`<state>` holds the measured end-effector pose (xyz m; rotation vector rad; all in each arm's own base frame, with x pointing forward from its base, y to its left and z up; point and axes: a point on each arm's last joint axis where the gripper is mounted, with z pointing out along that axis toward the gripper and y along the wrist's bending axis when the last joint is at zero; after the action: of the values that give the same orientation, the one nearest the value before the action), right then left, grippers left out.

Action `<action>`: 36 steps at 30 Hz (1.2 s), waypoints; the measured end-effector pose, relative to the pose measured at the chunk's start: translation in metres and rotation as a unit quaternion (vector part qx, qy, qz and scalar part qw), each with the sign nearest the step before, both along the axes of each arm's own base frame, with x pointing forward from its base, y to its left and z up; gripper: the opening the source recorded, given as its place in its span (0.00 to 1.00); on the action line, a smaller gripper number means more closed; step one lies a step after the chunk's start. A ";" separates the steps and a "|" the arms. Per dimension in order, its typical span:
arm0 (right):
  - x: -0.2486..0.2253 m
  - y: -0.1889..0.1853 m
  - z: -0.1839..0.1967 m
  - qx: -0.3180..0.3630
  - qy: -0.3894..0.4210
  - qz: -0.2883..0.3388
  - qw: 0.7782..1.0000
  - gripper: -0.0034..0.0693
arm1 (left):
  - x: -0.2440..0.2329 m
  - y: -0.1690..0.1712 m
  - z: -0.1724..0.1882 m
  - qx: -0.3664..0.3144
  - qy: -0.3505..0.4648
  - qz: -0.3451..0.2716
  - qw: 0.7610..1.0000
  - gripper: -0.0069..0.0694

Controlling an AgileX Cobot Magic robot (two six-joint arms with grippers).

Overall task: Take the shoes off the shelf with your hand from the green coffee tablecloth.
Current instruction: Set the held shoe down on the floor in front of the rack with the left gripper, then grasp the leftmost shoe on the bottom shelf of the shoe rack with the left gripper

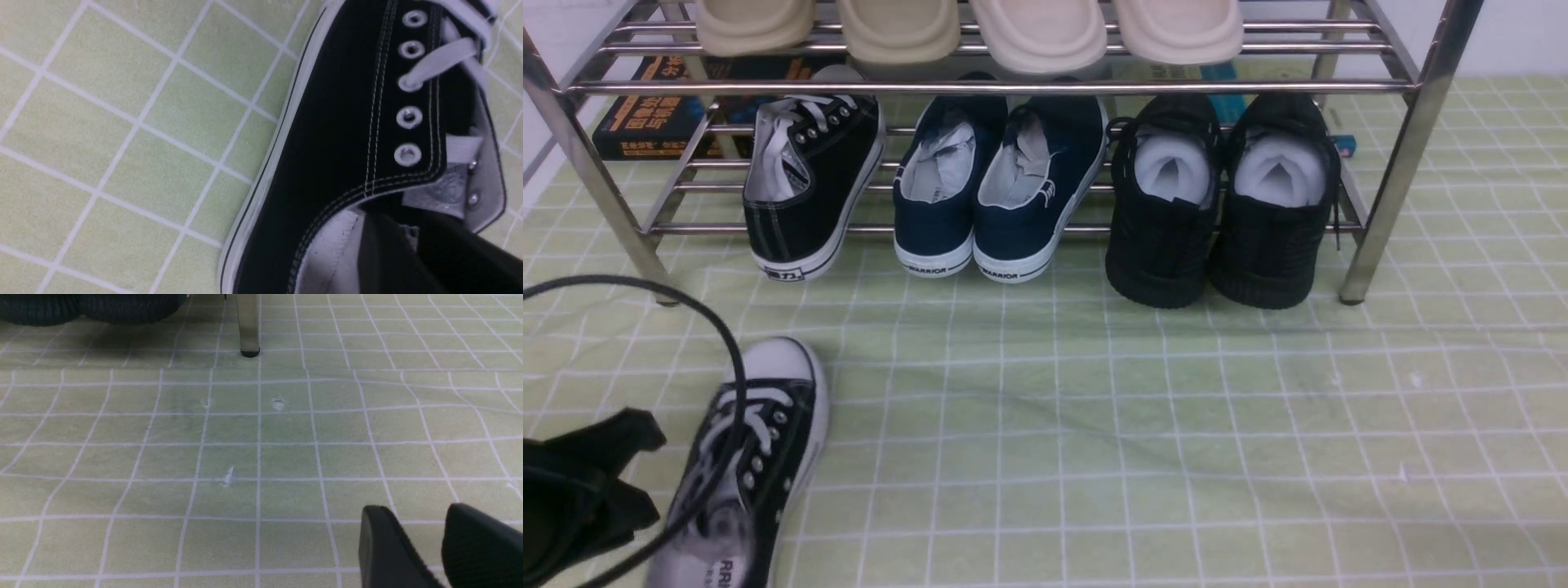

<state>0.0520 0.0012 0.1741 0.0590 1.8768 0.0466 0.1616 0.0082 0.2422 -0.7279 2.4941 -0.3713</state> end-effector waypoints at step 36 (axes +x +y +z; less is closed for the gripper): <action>0.000 0.000 0.000 0.000 0.000 0.000 1.000 0.37 | 0.236 -0.006 0.069 0.087 -0.067 -0.151 0.982 0.77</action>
<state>0.0520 0.0012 0.1741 0.0590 1.8768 0.0466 0.3980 0.0021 0.3115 -0.2450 2.4708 -0.2929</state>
